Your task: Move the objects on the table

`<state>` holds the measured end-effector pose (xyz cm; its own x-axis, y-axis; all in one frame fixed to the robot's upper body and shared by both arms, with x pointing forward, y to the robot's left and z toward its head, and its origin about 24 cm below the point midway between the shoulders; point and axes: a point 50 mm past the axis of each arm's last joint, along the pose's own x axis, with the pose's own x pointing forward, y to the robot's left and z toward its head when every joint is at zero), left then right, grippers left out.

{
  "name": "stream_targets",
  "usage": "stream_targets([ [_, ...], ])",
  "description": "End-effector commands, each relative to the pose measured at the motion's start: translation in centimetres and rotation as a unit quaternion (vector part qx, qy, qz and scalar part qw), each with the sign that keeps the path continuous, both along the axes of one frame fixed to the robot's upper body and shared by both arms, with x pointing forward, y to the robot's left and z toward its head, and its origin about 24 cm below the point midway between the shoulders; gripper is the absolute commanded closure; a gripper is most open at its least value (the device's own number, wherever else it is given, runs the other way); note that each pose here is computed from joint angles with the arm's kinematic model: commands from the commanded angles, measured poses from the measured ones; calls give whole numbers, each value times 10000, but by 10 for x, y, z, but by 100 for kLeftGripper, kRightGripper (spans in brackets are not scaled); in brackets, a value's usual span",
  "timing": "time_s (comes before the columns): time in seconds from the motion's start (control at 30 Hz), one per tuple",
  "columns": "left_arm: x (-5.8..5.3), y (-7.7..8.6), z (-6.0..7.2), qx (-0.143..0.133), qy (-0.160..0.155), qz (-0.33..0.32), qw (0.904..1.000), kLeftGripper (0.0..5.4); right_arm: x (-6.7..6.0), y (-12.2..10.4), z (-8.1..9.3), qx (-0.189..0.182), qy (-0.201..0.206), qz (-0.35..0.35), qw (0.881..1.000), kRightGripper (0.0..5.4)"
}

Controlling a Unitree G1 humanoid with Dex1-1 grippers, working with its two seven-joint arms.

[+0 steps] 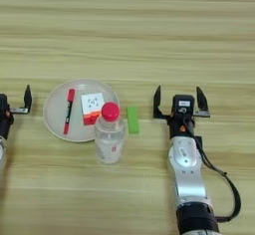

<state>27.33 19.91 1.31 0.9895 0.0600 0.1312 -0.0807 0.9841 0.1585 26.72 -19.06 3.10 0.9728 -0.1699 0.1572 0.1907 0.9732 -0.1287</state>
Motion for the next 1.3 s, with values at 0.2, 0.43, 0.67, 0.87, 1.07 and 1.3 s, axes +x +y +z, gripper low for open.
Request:
stream_targets([
  [0.2,-1,-5,9,-50,-219,-213,9995,0,1,-1,-3,-36,92,-3,10000,1],
  [0.43,-4,-6,28,-183,-520,-586,9968,0,2,0,-3,-26,94,-6,10000,1],
  [0.67,-9,-9,45,-16,-690,-818,9943,0,4,2,-4,31,120,-6,9999,1],
  [0.87,-18,-8,53,72,-645,-1116,9916,0,5,6,-5,86,134,-1,9999,1],
  [1.07,-35,-12,55,73,-468,-1710,9841,0,4,8,-4,105,115,-6,9999,1],
  [1.3,-60,-16,39,230,127,-2525,9672,0,2,10,-2,112,104,-12,9999,1],
])
